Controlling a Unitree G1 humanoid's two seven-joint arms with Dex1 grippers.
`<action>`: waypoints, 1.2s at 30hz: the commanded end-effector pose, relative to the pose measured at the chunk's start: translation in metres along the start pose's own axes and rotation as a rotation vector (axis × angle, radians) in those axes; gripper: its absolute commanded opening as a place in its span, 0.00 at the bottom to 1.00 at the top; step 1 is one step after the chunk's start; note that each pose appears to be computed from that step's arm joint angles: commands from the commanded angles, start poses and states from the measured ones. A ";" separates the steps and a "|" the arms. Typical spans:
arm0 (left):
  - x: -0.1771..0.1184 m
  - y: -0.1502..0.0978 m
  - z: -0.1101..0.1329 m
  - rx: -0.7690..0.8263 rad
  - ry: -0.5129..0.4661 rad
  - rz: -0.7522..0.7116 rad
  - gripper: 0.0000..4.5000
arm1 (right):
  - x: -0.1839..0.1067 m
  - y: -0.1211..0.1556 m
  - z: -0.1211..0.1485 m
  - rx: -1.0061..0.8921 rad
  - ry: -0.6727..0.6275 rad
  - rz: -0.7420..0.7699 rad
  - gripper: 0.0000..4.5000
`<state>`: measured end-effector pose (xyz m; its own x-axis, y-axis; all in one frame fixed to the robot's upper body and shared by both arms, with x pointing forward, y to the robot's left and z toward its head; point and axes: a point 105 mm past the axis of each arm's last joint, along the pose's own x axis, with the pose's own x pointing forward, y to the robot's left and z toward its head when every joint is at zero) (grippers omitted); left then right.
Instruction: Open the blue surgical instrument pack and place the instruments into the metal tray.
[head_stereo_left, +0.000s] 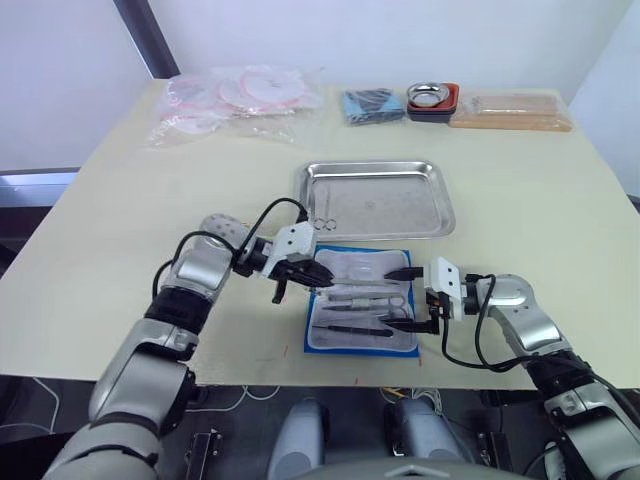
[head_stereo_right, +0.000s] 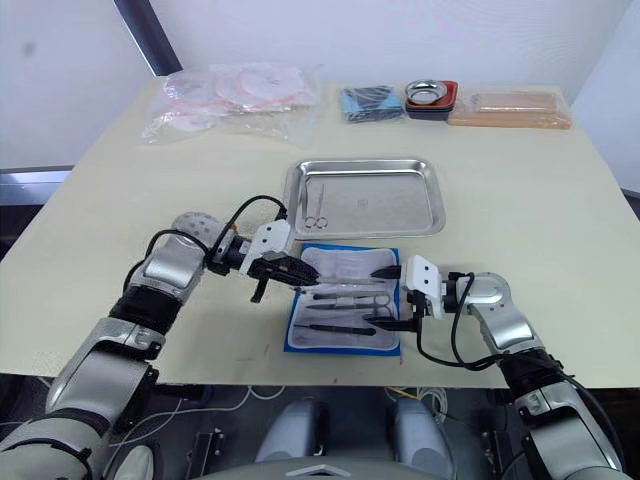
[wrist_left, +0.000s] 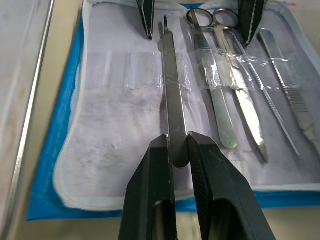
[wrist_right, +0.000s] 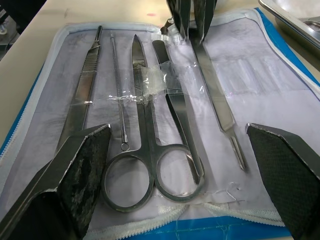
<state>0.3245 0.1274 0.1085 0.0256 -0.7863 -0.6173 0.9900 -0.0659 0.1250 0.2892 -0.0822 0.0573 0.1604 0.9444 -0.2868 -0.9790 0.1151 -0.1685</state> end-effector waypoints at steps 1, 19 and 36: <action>-0.008 -0.002 0.011 0.020 0.031 -0.010 0.01 | -0.001 0.015 -0.036 0.098 0.123 0.025 1.00; -0.043 -0.010 0.008 -0.013 0.124 0.009 0.01 | 0.004 0.016 -0.036 0.099 0.112 0.027 1.00; -0.081 -0.025 0.004 -0.047 0.176 0.046 0.01 | 0.005 0.017 -0.037 0.100 0.110 0.033 1.00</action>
<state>0.3027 0.1880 0.1448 0.0964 -0.6562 -0.7484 0.9940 0.0238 0.1071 0.2895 -0.0768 0.0561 0.1583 0.9482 -0.2754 -0.9796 0.1158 -0.1641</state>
